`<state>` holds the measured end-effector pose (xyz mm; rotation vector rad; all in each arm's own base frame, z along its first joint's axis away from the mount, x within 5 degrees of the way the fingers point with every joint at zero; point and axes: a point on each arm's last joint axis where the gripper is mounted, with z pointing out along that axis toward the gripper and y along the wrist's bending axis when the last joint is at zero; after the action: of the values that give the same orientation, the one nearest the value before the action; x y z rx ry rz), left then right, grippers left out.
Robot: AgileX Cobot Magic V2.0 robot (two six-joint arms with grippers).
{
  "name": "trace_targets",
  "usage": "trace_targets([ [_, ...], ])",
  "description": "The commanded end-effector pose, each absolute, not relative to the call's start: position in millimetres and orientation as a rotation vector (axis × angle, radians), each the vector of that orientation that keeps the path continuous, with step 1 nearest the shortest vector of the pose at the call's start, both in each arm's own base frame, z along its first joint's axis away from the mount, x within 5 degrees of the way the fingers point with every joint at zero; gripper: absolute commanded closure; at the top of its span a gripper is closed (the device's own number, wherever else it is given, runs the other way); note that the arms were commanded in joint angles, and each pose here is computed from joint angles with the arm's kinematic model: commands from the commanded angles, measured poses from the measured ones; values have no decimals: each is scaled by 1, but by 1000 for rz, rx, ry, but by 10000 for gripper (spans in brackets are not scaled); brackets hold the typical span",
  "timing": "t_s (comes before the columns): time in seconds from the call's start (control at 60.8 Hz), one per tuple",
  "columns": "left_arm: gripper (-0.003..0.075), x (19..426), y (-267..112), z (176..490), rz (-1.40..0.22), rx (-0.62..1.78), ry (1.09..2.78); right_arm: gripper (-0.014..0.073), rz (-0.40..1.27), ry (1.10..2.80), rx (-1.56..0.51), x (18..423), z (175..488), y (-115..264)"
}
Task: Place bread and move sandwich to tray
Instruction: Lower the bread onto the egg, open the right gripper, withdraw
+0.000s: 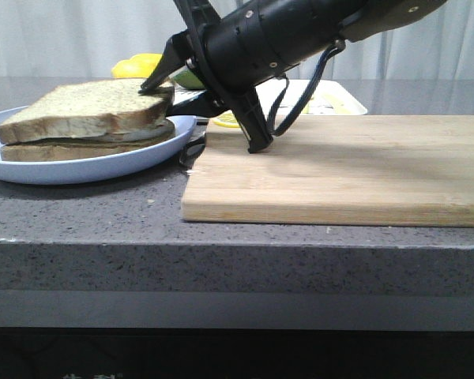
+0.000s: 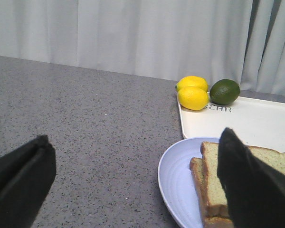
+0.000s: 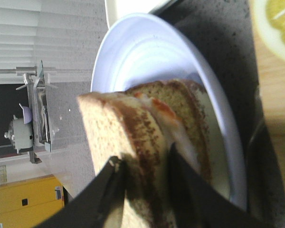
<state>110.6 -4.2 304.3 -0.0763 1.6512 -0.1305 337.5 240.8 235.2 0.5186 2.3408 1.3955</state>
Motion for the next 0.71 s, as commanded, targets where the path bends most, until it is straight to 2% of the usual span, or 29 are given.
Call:
trace_targets([
  [0.0,48,111,-4,323,-145,-86,1540,190,1438,2314,450,332,253,240],
  [0.099,48,111,-4,323,-145,-86,1540,142,1443,2303,447,331,258,238],
  [0.313,48,111,-4,323,-145,-86,1540,141,1455,2227,398,326,287,224],
  [0.576,48,111,-4,323,-145,-86,1540,147,1305,2183,81,305,327,202],
  [0.691,48,111,-4,323,-145,-86,1540,217,1179,2142,-64,294,348,182],
])
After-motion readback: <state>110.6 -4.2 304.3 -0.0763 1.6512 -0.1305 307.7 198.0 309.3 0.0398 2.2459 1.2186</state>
